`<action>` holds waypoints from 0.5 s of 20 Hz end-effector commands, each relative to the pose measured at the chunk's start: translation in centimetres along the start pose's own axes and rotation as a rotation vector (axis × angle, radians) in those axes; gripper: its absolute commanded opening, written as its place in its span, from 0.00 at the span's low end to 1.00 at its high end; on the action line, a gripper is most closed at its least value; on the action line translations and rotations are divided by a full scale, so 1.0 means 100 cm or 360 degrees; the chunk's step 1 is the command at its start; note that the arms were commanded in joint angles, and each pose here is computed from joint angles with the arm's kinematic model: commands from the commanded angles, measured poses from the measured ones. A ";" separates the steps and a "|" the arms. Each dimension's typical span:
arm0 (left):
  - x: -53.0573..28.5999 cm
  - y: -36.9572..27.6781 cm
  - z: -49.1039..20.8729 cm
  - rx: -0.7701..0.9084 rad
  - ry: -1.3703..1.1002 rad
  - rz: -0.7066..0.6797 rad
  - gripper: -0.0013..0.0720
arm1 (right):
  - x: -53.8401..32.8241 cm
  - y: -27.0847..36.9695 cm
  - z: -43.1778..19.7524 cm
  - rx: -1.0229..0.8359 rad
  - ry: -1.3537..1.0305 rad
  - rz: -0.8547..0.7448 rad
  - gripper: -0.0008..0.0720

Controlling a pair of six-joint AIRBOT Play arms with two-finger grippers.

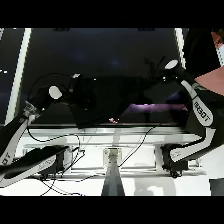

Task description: Fold the clothes and pants, and hang the long-sleeved shirts on hangers.

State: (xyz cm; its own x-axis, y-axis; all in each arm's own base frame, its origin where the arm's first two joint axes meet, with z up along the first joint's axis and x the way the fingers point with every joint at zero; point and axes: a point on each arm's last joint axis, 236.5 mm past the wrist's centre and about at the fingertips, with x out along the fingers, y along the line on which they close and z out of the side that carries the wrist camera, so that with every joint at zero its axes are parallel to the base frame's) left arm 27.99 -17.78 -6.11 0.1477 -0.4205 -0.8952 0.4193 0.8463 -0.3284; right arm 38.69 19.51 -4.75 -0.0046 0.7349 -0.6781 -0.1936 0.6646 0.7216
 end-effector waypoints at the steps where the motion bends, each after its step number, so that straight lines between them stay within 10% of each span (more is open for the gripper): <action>1: -0.025 0.021 0.017 0.0213 -0.0023 0.0200 0.97 | -0.067 0.036 0.045 -0.0192 -0.0288 -0.0074 0.06; 10: -0.208 0.039 0.100 0.0684 -0.0668 0.0890 0.97 | -0.433 -0.015 -0.011 0.0611 -0.1541 -0.1113 0.06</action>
State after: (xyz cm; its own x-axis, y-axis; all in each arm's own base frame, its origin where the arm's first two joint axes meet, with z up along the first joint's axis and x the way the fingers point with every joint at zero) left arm 35.01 -11.56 8.78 0.5867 -0.2029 -0.7840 0.5402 0.8193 0.1922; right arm 43.15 -3.19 17.34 0.6533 0.2459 -0.7161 0.0670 0.9233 0.3782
